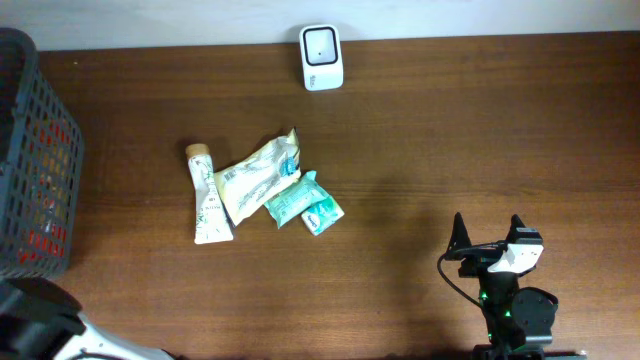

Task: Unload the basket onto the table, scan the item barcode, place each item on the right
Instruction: 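Pull spaghetti package from basket with left gripper, set on table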

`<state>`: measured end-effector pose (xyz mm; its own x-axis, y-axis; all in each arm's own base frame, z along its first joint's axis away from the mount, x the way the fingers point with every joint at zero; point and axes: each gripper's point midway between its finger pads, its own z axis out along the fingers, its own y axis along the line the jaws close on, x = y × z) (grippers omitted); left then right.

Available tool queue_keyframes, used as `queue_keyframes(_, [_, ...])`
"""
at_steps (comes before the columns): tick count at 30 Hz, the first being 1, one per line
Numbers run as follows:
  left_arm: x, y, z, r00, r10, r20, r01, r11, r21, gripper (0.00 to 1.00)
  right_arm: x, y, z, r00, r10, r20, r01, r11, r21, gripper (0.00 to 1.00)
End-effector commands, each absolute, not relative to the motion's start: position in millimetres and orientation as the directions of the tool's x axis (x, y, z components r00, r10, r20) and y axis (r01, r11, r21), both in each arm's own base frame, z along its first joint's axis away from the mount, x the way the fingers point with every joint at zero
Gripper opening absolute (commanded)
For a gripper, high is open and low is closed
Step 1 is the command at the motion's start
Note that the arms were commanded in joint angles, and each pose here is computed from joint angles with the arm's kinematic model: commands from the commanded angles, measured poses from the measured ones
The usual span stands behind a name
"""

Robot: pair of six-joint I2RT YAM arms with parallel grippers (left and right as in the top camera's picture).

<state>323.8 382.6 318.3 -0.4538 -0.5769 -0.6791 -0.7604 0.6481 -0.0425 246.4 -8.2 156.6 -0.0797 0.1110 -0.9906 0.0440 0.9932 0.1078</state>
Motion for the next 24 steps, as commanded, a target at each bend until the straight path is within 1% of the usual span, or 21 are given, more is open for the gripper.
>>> queue_keyframes(1, [354, 391, 229, -0.621, -0.563, -0.545, -0.622, 0.777, -0.093, 0.99, 246, -8, 153, -0.084, 0.114, -0.99, 0.046, 0.993, 0.111, 0.99])
queue_keyframes(2, [371, 378, 196, -0.692, -0.515, -0.506, -0.503, 0.847, -0.175, 0.98, 246, -8, 153, -0.084, 0.114, -0.99, 0.046, 0.993, 0.111, 0.99])
queue_keyframes(3, [379, 370, 177, -0.728, -0.481, -0.488, -0.429, 0.875, -0.222, 0.99, 246, -8, 153, -0.084, 0.114, -0.99, 0.046, 0.993, 0.111, 0.99])
queue_keyframes(4, [382, 366, 152, -0.759, -0.469, -0.451, -0.395, 0.883, -0.253, 0.98, 246, -8, 153, -0.084, 0.114, -0.99, 0.046, 0.993, 0.111, 0.99])
queue_keyframes(5, [382, 367, 138, -0.767, -0.479, -0.427, -0.4, 0.877, -0.266, 0.99, 246, -8, 153, -0.084, 0.114, -0.99, 0.046, 0.993, 0.111, 0.99])
queue_keyframes(7, [382, 365, 88, -0.794, -0.504, -0.34, -0.412, 0.857, -0.308, 0.99, 246, -8, 153, -0.084, 0.114, -0.99, 0.046, 0.993, 0.111, 0.99])
queue_keyframes(11, [387, 348, 37, -0.841, -0.473, -0.264, -0.363, 0.854, -0.373, 0.98, 246, -8, 153, -0.084, 0.114, -0.99, 0.046, 0.993, 0.111, 0.99])
queue_keyframes(13, [386, 335, 2, -0.859, -0.477, -0.185, -0.373, 0.832, -0.412, 0.96, 246, -8, 153, -0.084, 0.114, -0.99, 0.046, 0.993, 0.111, 0.99])
queue_keyframes(14, [385, 328, -11, -0.867, -0.475, -0.153, -0.376, 0.823, -0.426, 0.91, 246, -8, 153, -0.084, 0.114, -0.99, 0.046, 0.993, 0.111, 0.99])
queue_keyframes(15, [385, 322, -21, -0.873, -0.469, -0.13, -0.375, 0.819, -0.435, 0.7, 246, -8, 153, -0.084, 0.114, -0.99, 0.046, 0.993, 0.111, 0.98])
queue_keyframes(16, [386, 318, -25, -0.877, -0.465, -0.12, -0.373, 0.818, -0.438, 0.44, 246, -8, 153, -0.084, 0.114, -0.99, 0.046, 0.993, 0.111, 0.98])
queue_keyframes(17, [386, 317, -24, -0.878, -0.464, -0.117, -0.373, 0.817, -0.439, 0.13, 246, -8, 153, -0.084, 0.114, -0.99, 0.046, 0.993, 0.111, 0.99])
queue_keyframes(18, [386, 316, -25, -0.878, -0.465, -0.112, -0.375, 0.816, -0.441, 0.02, 246, -8, 153, -0.084, 0.114, -0.99, 0.046, 0.993, 0.111, 0.99])
queue_keyframes(19, [384, 315, -24, -0.879, -0.465, -0.105, -0.378, 0.814, -0.44, 0.0, 246, -8, 153, -0.084, 0.114, -0.99, 0.046, 0.993, 0.111, 0.99])
queue_keyframes(21, [384, 320, -19, -0.858, -0.504, -0.1, -0.416, 0.796, -0.44, 0.0, 246, -8, 153, -0.084, 0.114, -0.99, 0.046, 0.993, 0.111, 0.99])
queue_keyframes(22, [386, 327, -4, -0.837, -0.534, -0.116, -0.44, 0.784, -0.437, 0.0, 246, -8, 153, -0.084, 0.114, -0.99, 0.046, 0.993, 0.111, 0.99])
queue_keyframes(24, [396, 352, 69, -0.809, -0.525, -0.266, -0.412, 0.827, -0.382, 0.0, 246, -8, 153, -0.084, 0.114, -0.99, 0.046, 0.993, 0.111, 0.98])
